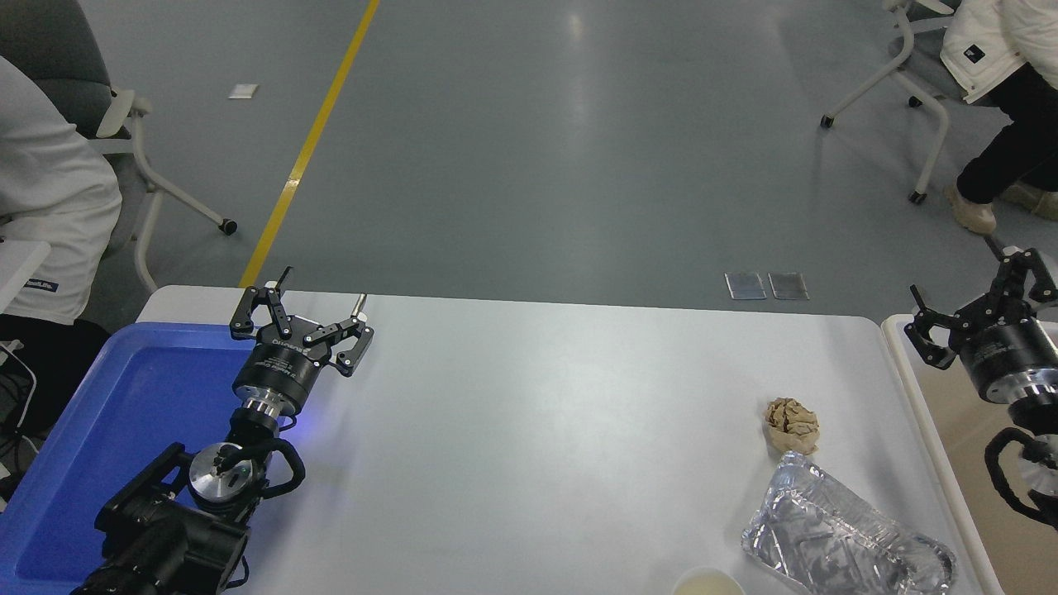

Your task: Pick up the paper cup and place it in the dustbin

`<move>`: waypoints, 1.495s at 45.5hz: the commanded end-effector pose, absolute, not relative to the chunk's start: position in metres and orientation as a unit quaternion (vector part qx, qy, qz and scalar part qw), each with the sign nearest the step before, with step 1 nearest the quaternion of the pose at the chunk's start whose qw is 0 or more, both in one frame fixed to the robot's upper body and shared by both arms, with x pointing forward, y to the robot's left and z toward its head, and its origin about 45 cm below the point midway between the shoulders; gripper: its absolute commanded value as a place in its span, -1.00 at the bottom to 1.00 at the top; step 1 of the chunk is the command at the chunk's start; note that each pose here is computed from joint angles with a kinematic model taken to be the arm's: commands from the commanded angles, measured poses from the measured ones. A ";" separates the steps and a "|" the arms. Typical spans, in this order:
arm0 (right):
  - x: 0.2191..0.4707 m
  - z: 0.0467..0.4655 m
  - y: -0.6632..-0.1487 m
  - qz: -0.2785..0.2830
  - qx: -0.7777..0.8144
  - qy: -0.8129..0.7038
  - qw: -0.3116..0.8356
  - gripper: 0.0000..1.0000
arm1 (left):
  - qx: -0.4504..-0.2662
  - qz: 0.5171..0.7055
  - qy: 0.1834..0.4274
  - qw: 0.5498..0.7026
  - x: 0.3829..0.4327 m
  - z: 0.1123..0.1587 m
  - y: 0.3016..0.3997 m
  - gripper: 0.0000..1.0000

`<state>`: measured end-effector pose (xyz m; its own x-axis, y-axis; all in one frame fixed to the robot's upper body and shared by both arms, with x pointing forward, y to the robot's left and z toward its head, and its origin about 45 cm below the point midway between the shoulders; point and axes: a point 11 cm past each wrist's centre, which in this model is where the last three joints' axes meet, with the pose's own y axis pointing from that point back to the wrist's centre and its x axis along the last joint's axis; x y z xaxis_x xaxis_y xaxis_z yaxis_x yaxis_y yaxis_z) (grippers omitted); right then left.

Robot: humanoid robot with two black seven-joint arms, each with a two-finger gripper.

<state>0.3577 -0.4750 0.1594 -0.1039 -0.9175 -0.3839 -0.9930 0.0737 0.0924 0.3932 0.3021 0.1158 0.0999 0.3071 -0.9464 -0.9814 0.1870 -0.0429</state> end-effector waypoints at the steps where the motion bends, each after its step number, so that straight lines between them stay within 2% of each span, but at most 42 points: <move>1: 0.357 0.158 -0.476 0.167 -0.657 0.726 0.110 1.00 | -0.386 0.508 0.438 0.634 0.3932 0.1160 0.3025 0.98; 68: 0.362 0.151 -0.461 0.179 -0.658 0.721 0.122 1.00 | -0.385 0.509 0.438 0.633 0.3932 0.1159 0.3026 0.98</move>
<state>0.3609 -0.4619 0.1504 -0.1066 -0.9055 -0.4107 -0.9923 0.0709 0.1011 0.3932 0.3025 0.1160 0.0997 0.3072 -0.9464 -0.9816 0.1859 -0.0430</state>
